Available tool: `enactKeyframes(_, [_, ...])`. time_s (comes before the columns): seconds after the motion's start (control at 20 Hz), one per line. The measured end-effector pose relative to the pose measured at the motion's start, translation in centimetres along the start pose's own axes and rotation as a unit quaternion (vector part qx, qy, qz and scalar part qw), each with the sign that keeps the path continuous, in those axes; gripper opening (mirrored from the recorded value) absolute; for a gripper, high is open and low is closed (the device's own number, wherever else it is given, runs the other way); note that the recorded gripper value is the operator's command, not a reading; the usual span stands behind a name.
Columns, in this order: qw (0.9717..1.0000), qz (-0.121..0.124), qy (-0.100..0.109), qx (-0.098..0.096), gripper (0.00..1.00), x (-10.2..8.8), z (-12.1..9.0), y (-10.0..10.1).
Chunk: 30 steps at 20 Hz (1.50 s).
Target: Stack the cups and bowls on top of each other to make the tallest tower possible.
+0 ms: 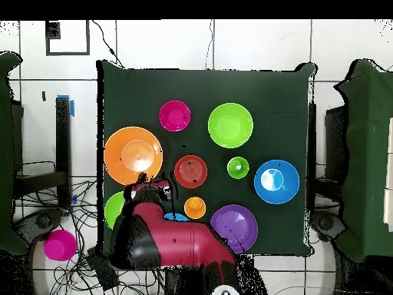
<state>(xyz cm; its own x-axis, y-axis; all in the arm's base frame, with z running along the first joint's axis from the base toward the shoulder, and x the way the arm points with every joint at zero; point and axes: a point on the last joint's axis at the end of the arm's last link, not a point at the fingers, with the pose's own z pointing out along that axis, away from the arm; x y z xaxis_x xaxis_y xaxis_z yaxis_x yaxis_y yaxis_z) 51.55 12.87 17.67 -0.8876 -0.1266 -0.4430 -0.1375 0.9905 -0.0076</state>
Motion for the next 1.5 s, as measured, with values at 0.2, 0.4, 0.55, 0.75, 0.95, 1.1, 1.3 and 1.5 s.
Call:
enactKeyframes(0.2, [0.9997,-0.007,0.018,-0.013,1.00,1.9,1.8,1.8])
enactKeyframes(0.4, [0.9986,-0.010,0.047,-0.023,1.00,4.2,3.2,3.2])
enactKeyframes(0.55, [0.9975,-0.010,0.065,-0.024,1.00,5.6,4.0,3.5])
enactKeyframes(0.75, [0.9960,-0.009,0.087,-0.021,1.00,6.7,4.2,3.4])
enactKeyframes(0.95, [0.9946,-0.008,0.102,-0.017,1.00,7.2,4.0,3.1])
enactKeyframes(1.1, [0.9943,-0.009,0.106,-0.013,1.00,7.3,3.7,2.9])
enactKeyframes(1.3, [0.9938,-0.012,0.111,-0.006,1.00,7.3,3.0,2.8])
enactKeyframes(1.5, [0.9934,-0.011,0.114,-0.004,1.00,7.1,2.5,2.6])
